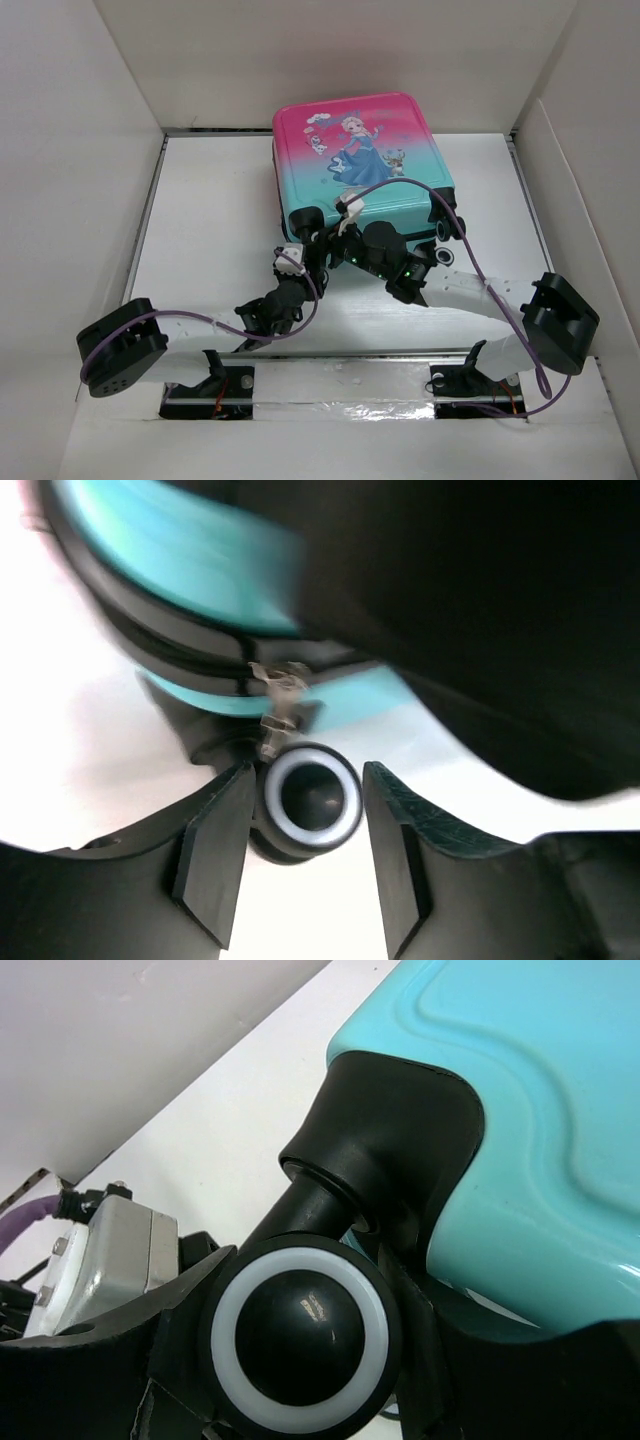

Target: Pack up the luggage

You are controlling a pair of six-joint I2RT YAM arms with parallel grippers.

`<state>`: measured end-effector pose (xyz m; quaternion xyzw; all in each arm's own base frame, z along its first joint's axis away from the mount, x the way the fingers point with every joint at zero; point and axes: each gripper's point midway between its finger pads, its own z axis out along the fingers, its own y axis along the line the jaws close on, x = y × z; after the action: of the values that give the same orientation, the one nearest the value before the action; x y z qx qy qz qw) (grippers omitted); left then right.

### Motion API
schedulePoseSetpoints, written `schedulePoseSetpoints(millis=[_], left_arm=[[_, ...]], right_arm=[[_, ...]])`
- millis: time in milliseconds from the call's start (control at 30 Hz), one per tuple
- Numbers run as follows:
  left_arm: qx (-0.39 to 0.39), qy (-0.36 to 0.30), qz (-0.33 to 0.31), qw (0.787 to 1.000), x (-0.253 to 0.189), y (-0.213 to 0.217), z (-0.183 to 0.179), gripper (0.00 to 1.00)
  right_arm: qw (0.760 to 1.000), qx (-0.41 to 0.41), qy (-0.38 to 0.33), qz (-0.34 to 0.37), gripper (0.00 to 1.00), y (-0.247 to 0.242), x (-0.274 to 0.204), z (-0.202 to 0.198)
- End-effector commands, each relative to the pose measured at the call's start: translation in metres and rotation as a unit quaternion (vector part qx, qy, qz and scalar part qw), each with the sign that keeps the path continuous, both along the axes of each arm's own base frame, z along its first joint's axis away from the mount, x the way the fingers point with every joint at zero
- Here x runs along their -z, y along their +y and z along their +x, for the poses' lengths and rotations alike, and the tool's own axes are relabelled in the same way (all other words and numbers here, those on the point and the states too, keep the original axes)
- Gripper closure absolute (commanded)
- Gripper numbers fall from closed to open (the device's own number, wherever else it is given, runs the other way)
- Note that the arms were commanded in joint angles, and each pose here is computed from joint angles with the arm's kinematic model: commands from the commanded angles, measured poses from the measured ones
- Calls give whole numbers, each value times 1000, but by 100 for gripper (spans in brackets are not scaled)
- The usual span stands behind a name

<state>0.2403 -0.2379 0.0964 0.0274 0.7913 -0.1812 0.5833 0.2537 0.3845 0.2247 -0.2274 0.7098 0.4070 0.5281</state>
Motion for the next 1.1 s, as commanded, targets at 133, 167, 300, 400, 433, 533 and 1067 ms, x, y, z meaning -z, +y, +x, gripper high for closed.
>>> schedulePoseSetpoints(millis=[133, 167, 300, 400, 433, 533, 1067], left_arm=[[-77, -30, -58, 995, -26, 32, 14, 52], [-76, -35, -61, 995, -29, 32, 15, 53], [-76, -73, -87, 991, -46, 23, 21, 54], [-79, -80, -88, 990, -51, 12, 27, 53], [-82, -88, -97, 988, -56, 11, 29, 53], [-67, -104, -120, 985, -63, 3, 27, 50], [-110, -98, -130, 981, -37, 48, 17, 57]], right_arm=[[986, -114, -70, 100, 100, 31, -82, -44], [986, -117, -70, 99, 100, 32, -82, -45], [984, -124, -71, 106, 100, 34, -89, -46], [983, -130, -72, 109, 100, 36, -94, -50], [982, -139, -74, 109, 100, 40, -95, -56], [981, -144, -72, 105, 100, 44, -92, -55], [973, -181, -75, 125, 100, 119, -117, -73]])
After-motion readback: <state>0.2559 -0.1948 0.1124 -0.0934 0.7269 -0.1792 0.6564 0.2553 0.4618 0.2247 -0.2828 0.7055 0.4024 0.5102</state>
